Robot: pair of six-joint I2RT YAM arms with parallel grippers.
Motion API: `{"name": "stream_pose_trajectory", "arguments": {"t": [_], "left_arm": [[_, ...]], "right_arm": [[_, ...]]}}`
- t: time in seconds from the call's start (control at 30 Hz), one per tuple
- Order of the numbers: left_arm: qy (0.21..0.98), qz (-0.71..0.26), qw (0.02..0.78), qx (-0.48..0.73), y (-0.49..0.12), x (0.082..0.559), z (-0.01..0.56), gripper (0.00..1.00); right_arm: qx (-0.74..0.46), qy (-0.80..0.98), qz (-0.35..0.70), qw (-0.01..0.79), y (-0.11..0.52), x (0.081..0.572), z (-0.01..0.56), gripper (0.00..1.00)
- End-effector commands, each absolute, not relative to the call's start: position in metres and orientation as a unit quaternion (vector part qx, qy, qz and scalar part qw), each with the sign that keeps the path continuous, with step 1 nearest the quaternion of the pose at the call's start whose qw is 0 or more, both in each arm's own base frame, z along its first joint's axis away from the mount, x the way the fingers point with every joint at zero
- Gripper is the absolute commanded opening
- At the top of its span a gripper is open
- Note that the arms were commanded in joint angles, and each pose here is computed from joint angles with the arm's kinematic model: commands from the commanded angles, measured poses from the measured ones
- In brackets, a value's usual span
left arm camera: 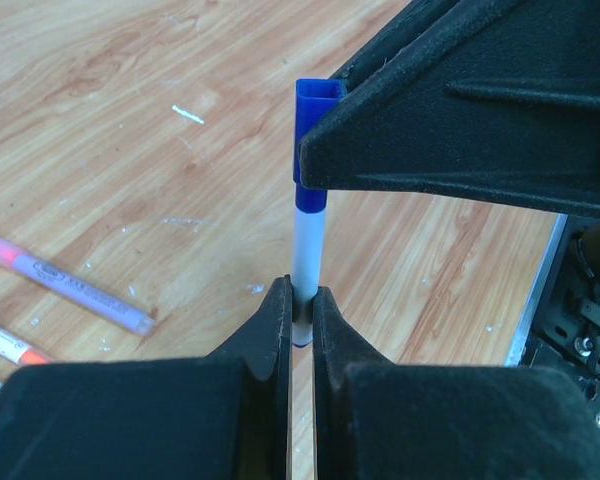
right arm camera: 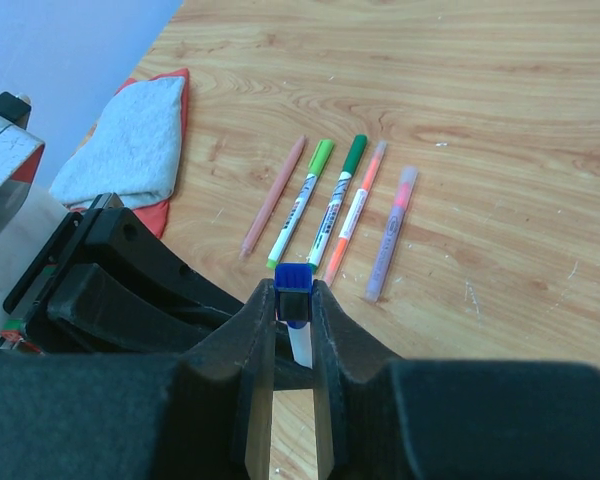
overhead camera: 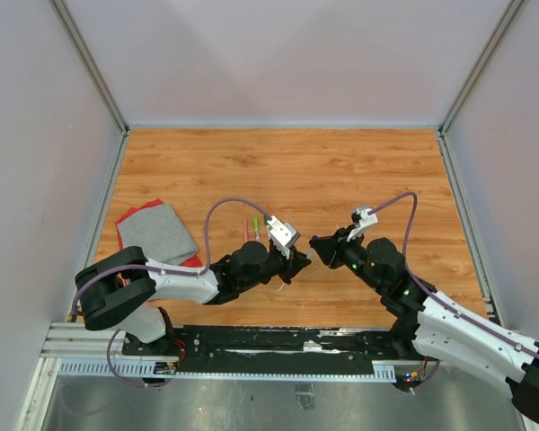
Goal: Insert the pens into the pen caps
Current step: Insert the pen cap onto the pen, then place the pen at the center of the board.
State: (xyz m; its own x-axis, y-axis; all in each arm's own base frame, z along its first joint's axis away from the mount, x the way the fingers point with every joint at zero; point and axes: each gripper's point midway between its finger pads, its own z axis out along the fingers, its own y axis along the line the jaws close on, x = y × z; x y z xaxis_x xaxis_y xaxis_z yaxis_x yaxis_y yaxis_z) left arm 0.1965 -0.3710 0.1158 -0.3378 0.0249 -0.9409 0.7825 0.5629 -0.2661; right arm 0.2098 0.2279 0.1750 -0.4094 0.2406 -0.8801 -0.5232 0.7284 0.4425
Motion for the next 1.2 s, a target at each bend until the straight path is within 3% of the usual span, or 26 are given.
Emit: {"name": "stream_pose_trajectory", "arguments": {"t": [0.0,0.3,0.73,0.93,1.17], "left_arm": [[0.677,-0.398,0.574,0.233,-0.378,0.219,0.175,0.01],[0.680,-0.397,0.571,0.232,-0.380,0.219,0.173,0.01],[0.684,-0.396,0.570,0.226,-0.379,0.221,0.172,0.01],[0.684,-0.396,0.570,0.225,-0.379,0.221,0.171,0.01],[0.683,-0.397,0.570,0.225,-0.379,0.221,0.173,0.00]], "right_arm": [[-0.116,0.752,0.370,0.534,0.235,0.199,0.193,0.13],[-0.101,0.733,0.352,0.573,0.219,0.203,0.222,0.28],[-0.074,0.738,0.342,0.577,0.196,0.195,0.209,0.51],[-0.059,0.729,0.368,0.574,0.199,0.192,0.201,0.52],[-0.037,0.708,0.418,0.568,0.215,0.194,0.198,0.46]]}}
